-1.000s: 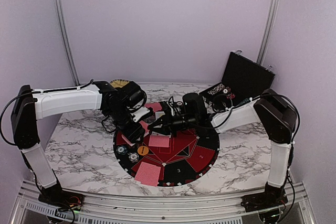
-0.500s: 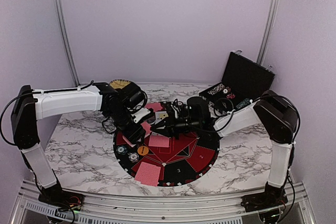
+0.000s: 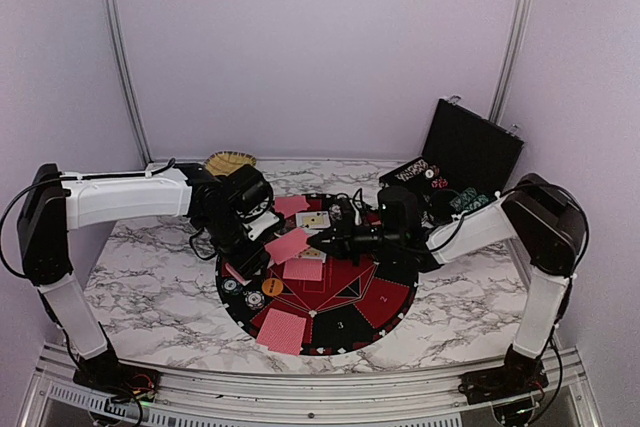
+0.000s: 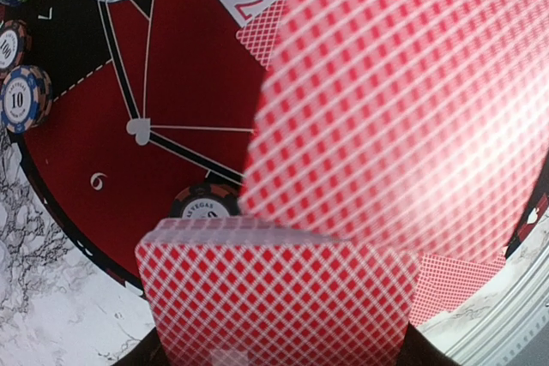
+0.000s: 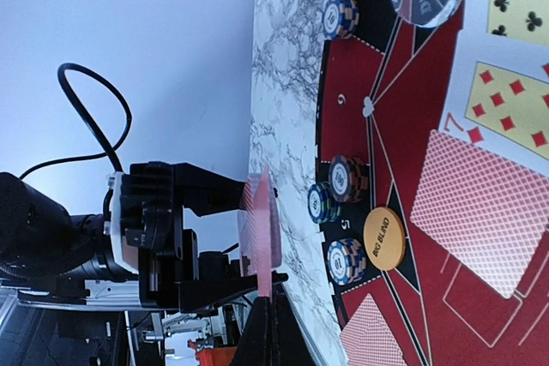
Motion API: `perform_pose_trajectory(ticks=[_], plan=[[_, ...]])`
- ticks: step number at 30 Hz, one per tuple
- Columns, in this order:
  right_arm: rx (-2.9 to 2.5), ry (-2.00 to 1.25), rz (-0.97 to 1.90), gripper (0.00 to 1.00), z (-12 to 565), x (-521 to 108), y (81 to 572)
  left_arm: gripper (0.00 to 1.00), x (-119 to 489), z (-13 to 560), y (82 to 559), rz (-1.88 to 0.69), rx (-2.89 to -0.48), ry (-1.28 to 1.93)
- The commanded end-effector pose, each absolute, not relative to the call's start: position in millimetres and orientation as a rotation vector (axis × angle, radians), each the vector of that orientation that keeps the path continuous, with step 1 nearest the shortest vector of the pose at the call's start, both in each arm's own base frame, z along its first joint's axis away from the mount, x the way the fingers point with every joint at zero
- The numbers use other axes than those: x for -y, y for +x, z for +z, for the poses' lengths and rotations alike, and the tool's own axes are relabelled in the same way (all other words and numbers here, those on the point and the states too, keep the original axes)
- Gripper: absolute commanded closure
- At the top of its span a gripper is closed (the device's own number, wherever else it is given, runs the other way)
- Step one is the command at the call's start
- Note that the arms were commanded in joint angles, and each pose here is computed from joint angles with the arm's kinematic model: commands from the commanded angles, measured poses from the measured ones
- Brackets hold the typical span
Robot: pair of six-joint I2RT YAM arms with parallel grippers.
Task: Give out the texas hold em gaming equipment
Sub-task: Place the poker card in the community card area.
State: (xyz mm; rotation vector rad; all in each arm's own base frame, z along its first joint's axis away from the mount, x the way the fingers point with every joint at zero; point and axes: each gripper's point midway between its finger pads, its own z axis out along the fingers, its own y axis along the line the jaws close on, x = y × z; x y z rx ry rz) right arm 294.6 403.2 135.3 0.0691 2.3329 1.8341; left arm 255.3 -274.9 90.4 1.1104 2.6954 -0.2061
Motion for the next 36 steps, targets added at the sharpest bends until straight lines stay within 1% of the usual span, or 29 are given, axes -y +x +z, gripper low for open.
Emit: perform_pose_trajectory(ticks=[1, 8, 14, 21, 30, 36], plan=[[-2.237, 0.186, 1.827, 1.00, 151.7, -387.3, 302.0, 0.75, 261.6, 98.9, 255.1, -0.183, -2.706, 1.031], [-2.211, 0.425, 1.737, 1.00, 131.1, -357.1, 291.3, 0.75, 251.7, 99.1, 255.6, -0.175, -2.718, 0.975], [-2.207, 0.556, 1.643, 1.00, 110.2, -351.7, 279.1, 0.75, 249.0, 100.0, 254.8, -0.175, -2.712, 0.978], [-2.217, 0.610, 1.567, 1.00, 90.3, -356.7, 275.5, 0.75, 246.6, 101.9, 256.4, -0.182, -2.695, 0.978], [-2.241, 0.658, 1.587, 1.00, 68.9, -371.0, 271.7, 0.75, 245.4, 103.9, 258.7, -0.199, -2.684, 0.975], [-2.301, 0.678, 1.542, 1.00, 57.4, -374.7, 265.7, 0.75, 244.4, 102.2, 258.3, -0.212, -2.687, 0.971]])
